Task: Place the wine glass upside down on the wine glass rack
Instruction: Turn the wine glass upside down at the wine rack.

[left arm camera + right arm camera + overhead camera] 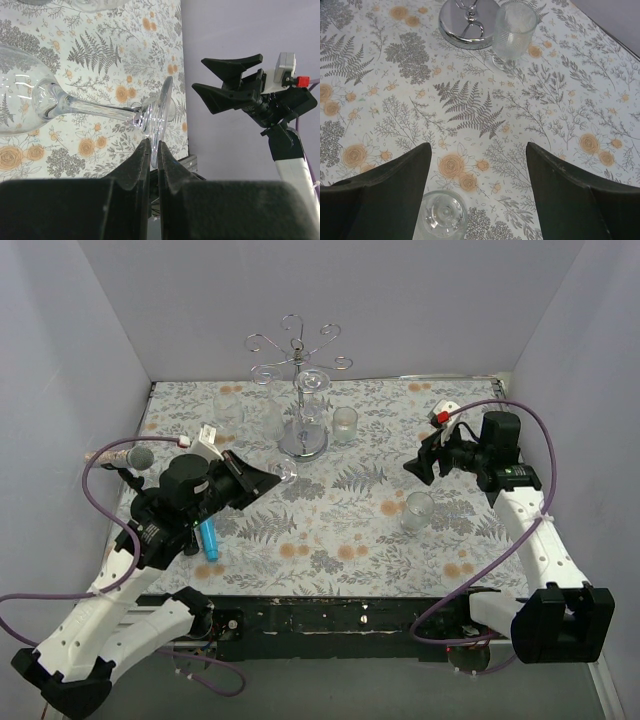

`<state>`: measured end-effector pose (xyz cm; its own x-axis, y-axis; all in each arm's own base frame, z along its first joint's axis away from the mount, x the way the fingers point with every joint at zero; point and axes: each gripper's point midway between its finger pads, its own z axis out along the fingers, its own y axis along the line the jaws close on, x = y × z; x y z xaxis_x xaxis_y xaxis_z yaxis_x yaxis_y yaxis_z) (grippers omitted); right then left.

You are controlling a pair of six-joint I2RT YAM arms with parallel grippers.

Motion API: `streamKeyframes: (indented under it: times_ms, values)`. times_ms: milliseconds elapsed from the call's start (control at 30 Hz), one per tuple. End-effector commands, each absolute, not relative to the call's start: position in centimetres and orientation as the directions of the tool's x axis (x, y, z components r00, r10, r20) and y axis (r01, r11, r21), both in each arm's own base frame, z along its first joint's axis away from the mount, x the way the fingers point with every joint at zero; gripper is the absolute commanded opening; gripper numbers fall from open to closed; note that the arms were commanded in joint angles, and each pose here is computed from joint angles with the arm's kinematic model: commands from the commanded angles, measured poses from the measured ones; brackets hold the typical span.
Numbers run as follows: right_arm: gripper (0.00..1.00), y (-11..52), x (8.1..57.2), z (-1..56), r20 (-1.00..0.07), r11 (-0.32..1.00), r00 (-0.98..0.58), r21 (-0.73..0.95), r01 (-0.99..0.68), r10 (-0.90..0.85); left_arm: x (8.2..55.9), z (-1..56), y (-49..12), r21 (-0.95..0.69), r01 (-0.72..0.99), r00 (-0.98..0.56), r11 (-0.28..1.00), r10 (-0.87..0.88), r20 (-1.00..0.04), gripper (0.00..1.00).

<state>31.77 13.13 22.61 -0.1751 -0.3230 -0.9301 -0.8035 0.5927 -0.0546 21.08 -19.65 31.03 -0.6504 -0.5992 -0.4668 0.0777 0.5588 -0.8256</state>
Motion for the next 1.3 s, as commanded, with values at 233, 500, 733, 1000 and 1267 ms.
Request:
streamKeyframes:
  times_ms: [233, 500, 733, 1000, 1267]
  values:
    - [0.81, 13.3, 31.1, 23.8, -0.954, 0.554, -0.081, -0.098, -0.827, -0.290, 24.9, 37.6, -19.3, -0.805, 0.138, -0.516, 0.577, -0.652, -0.556, 0.00]
    - [0.80, 12.9, 30.7, 23.4, -0.959, 0.547, -0.069, -0.097, -0.831, -0.274, 29.0, 40.1, -16.9, -0.784, 0.116, -0.426, 0.610, -0.682, -0.594, 0.00]
    - [0.79, 12.0, 30.5, 22.7, -0.961, 0.557, -0.079, -0.085, -0.826, -0.264, 31.0, 43.2, -14.6, -0.767, 0.125, -0.360, 0.629, -0.692, -0.626, 0.00]
    - [0.79, 11.9, 30.1, 22.2, -0.962, 0.549, -0.090, -0.068, -0.833, -0.256, 33.7, 47.1, -13.6, -0.750, 0.160, -0.272, 0.642, -0.702, -0.659, 0.00]
    - [0.79, 12.1, 29.7, 22.3, -0.965, 0.534, -0.087, -0.061, -0.843, -0.248, 37.3, 49.8, -12.0, -0.750, 0.207, -0.224, 0.628, -0.716, -0.661, 0.00]
